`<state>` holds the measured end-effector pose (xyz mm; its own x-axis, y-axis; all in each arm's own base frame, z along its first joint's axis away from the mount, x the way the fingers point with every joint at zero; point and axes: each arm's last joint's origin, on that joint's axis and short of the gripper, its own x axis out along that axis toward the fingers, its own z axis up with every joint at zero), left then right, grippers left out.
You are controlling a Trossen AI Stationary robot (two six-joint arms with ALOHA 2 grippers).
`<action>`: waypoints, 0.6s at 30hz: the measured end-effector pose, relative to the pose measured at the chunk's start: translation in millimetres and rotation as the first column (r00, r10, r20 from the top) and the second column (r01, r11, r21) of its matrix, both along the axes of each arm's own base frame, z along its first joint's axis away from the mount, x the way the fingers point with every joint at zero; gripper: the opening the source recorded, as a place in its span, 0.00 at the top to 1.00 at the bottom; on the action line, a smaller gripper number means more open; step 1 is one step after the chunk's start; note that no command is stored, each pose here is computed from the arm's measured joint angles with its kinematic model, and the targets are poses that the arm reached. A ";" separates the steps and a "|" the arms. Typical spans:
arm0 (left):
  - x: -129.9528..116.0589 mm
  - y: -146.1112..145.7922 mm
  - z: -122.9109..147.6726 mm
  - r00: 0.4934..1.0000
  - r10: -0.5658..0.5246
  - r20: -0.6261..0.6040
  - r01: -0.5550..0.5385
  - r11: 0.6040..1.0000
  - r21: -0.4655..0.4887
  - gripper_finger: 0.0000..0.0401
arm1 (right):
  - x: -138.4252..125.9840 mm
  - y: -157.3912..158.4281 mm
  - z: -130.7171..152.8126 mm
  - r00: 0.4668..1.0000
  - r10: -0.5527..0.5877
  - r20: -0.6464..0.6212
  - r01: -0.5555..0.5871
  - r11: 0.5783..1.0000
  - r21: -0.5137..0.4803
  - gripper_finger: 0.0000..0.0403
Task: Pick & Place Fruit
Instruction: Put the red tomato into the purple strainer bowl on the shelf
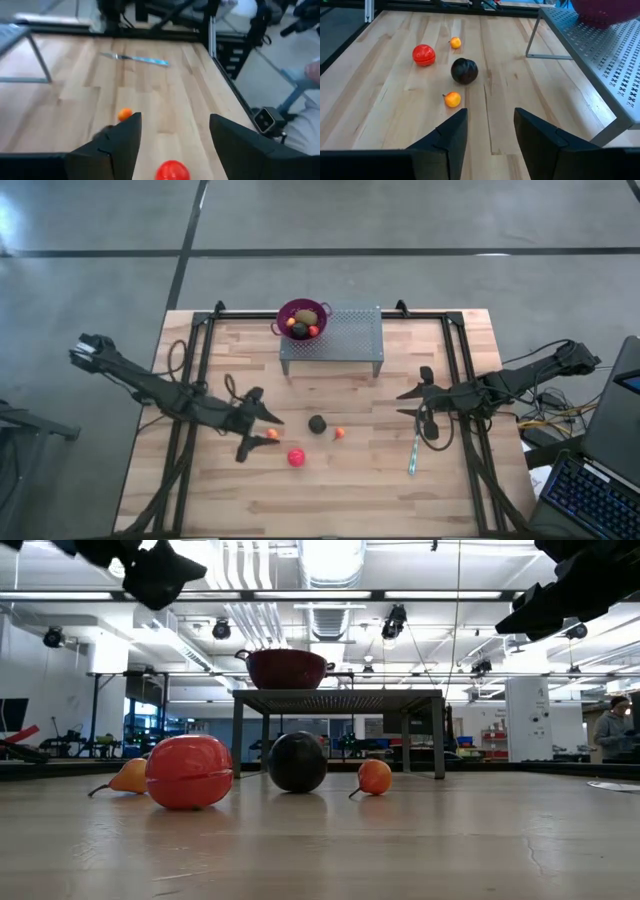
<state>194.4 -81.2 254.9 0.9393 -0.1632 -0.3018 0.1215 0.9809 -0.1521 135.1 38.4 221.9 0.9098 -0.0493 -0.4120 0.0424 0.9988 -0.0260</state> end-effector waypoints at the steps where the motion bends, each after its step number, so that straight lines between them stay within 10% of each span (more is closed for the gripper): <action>1: 5.1 -4.6 3.1 1.000 -0.003 -0.030 0.003 1.000 -0.007 0.39 | 0.0 0.0 0.0 1.000 0.000 0.000 0.000 1.000 0.000 0.60; 18: 60.4 -55.9 -14.3 0.899 -0.054 -0.434 0.039 0.998 -0.043 0.30 | 0.0 0.0 0.1 1.000 0.000 0.001 0.000 1.000 0.002 0.52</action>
<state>254.8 -137.0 240.6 0.7067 -0.2204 -0.6723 0.0814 0.9693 -0.2321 135.1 38.4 222.0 0.9101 -0.0489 -0.4115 0.0427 0.9988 -0.0243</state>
